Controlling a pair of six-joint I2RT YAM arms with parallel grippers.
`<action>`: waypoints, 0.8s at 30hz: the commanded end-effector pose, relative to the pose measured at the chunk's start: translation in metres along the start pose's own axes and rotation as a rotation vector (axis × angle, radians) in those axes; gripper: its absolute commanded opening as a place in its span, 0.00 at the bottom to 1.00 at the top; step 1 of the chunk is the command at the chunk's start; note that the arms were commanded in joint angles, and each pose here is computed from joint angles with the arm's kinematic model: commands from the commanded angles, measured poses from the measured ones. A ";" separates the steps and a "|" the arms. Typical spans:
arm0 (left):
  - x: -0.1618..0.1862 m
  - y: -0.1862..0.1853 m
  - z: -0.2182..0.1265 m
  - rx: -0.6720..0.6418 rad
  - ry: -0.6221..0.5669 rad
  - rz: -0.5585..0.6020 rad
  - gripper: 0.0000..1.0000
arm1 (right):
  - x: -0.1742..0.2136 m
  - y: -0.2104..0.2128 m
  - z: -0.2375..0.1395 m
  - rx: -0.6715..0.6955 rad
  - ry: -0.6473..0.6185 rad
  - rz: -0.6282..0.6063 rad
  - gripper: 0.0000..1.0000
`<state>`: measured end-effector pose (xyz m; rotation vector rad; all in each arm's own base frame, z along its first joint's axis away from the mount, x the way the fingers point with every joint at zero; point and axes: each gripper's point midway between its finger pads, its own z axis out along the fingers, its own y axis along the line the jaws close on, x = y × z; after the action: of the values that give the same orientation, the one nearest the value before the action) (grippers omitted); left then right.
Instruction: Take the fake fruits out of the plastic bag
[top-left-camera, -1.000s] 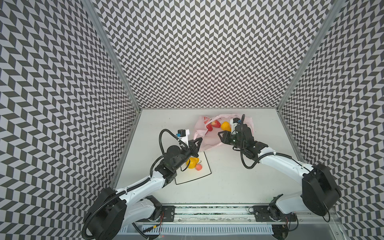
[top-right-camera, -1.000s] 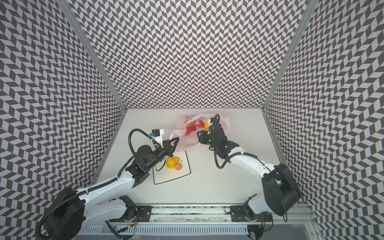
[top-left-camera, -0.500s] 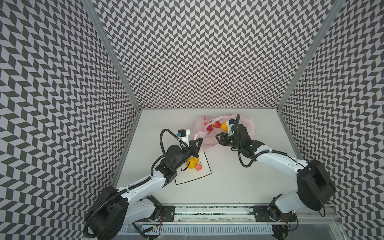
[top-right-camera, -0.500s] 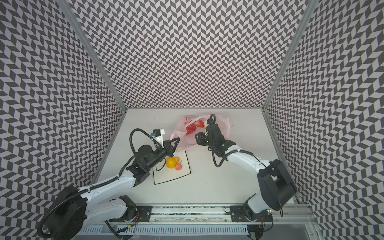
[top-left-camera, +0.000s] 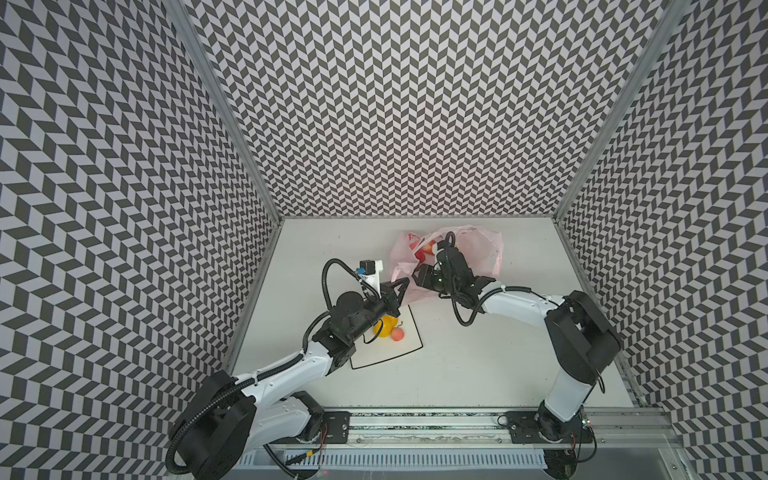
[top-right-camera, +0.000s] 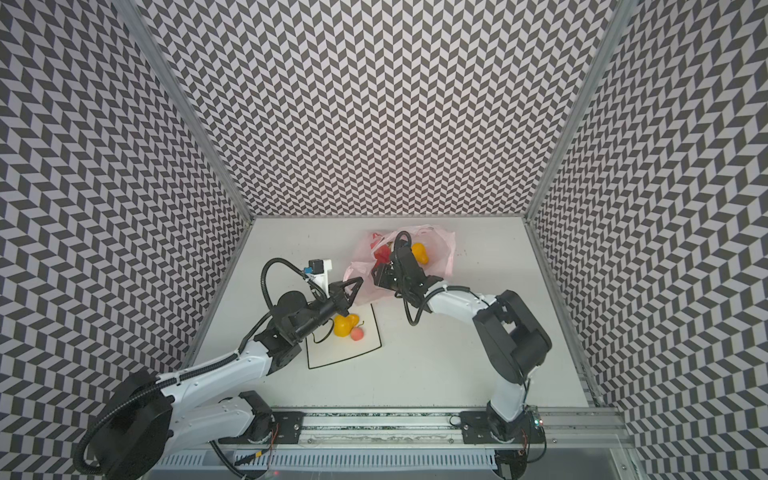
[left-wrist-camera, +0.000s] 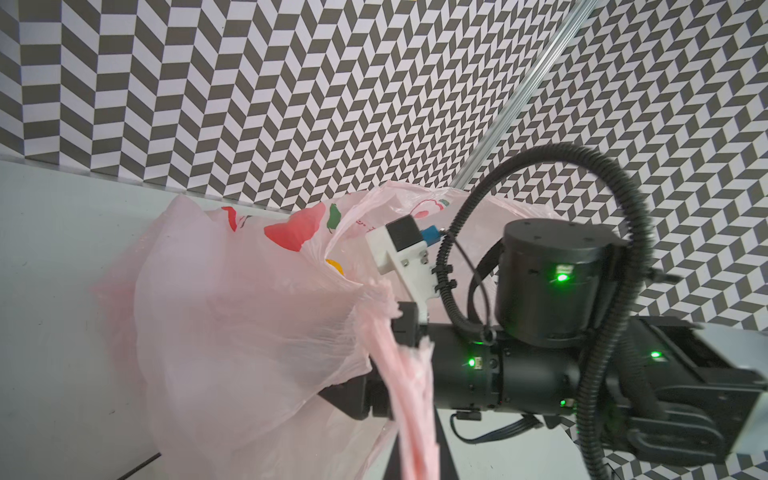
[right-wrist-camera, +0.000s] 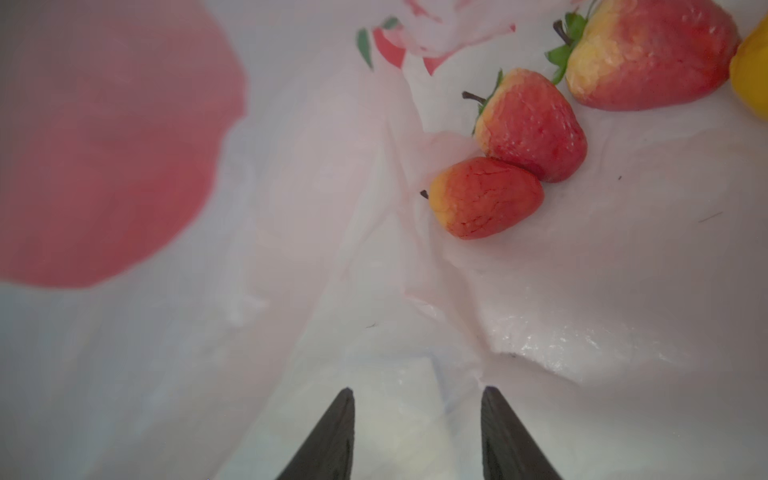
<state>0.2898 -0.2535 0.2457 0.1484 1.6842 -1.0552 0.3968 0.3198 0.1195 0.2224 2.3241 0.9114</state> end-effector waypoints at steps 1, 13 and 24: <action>-0.011 -0.012 -0.002 0.042 -0.037 -0.005 0.00 | -0.016 0.019 0.014 -0.066 -0.068 0.127 0.52; -0.012 -0.019 -0.005 0.068 -0.028 -0.002 0.00 | -0.014 0.022 0.059 -0.124 -0.040 0.421 0.64; -0.011 -0.027 -0.011 0.097 -0.004 0.030 0.00 | -0.008 0.001 0.092 -0.077 -0.060 0.580 0.88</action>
<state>0.2782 -0.2545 0.2622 0.1913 1.6422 -1.1002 0.4489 0.3615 0.0680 0.8138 2.2640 1.1780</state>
